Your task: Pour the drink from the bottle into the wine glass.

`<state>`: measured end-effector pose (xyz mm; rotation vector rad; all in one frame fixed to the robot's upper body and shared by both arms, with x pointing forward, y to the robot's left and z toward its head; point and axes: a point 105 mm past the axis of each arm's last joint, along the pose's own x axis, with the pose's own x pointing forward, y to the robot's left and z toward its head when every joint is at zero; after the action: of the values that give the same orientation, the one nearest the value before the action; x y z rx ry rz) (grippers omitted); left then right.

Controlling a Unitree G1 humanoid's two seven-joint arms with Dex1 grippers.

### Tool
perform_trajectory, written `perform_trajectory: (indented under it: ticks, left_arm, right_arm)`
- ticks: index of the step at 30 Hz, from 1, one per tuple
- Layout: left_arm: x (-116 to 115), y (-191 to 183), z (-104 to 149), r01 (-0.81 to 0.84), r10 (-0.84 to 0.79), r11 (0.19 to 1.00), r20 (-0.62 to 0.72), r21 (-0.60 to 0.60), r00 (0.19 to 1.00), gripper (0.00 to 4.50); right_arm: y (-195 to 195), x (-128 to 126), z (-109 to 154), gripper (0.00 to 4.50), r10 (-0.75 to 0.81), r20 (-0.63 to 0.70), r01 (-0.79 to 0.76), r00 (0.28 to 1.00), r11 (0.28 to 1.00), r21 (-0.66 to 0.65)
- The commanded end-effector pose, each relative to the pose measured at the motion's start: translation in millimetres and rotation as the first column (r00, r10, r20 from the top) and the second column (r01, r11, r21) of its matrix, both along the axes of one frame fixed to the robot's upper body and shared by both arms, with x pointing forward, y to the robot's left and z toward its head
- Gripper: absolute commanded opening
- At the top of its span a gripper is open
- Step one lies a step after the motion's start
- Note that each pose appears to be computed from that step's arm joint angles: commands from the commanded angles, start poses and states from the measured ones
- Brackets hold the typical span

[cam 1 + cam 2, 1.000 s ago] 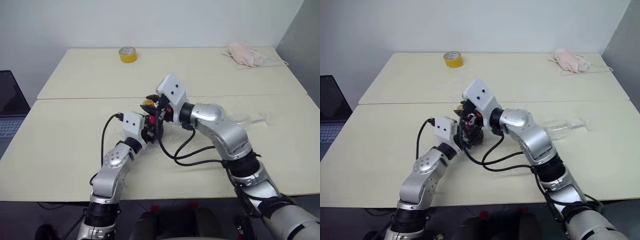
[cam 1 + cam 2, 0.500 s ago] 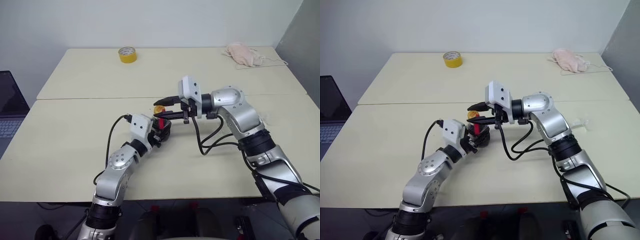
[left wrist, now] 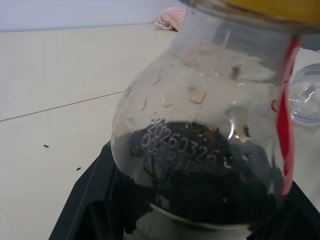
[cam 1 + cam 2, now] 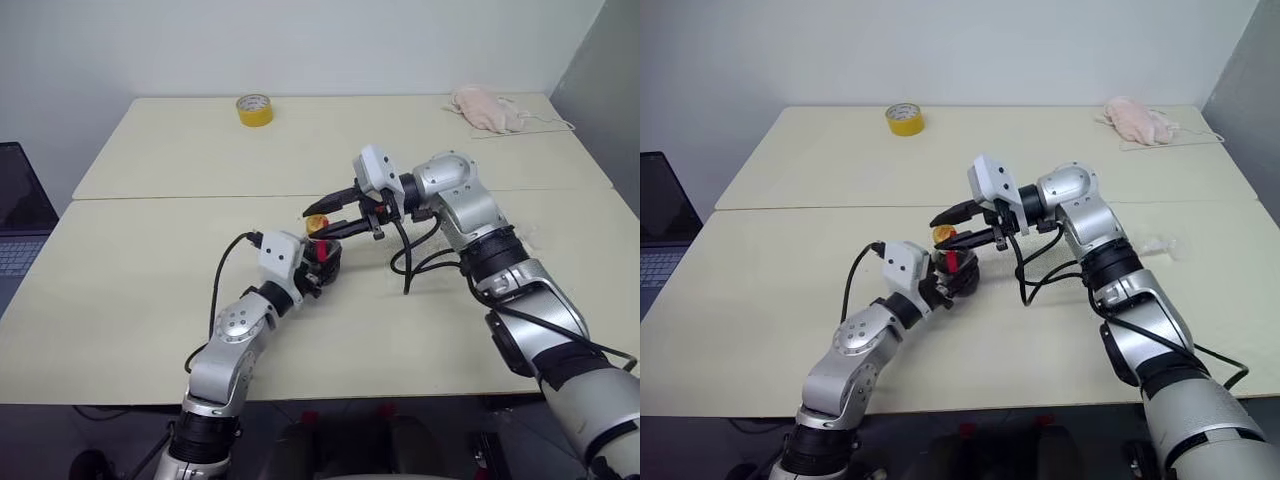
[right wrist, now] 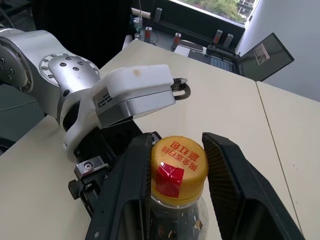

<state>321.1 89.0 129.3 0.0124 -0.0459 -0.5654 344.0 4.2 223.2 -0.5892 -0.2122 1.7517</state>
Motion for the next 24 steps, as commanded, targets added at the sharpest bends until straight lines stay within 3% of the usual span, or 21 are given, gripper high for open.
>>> perform_trajectory:
  ticks: [1, 4, 14, 19, 24]
  left_arm:
    - [1, 18, 19, -0.068, 0.07, 0.997, 0.063, -0.03, 0.996, 2.61]
    - [2, 18, 18, -0.064, 0.065, 0.998, 0.06, -0.03, 0.996, 2.61]
    - [3, 12, 19, -0.045, 0.047, 0.998, 0.054, -0.036, 0.997, 2.61]
    - [3, 12, 18, -0.044, 0.046, 0.998, 0.052, -0.036, 0.998, 2.61]
    - [3, 13, 18, -0.048, 0.05, 0.998, 0.051, -0.037, 0.997, 2.61]
  right_arm:
    - [-5, 0, -10, 1.24, 0.013, -0.012, -0.014, 1.0, 0.998, -0.065]
    - [-8, 0, -9, 1.24, 0.004, -0.021, -0.005, 1.0, 0.998, -0.059]
    - [-11, 0, -1, 4.47, -0.023, -0.016, 0.023, 1.0, 0.999, -0.039]
    - [-15, -2, 10, 4.47, -0.034, 0.016, 0.034, 0.999, 0.999, -0.01]
    - [-29, 2, 20, 4.47, -0.145, 0.059, 0.142, 0.988, 0.989, 0.049]
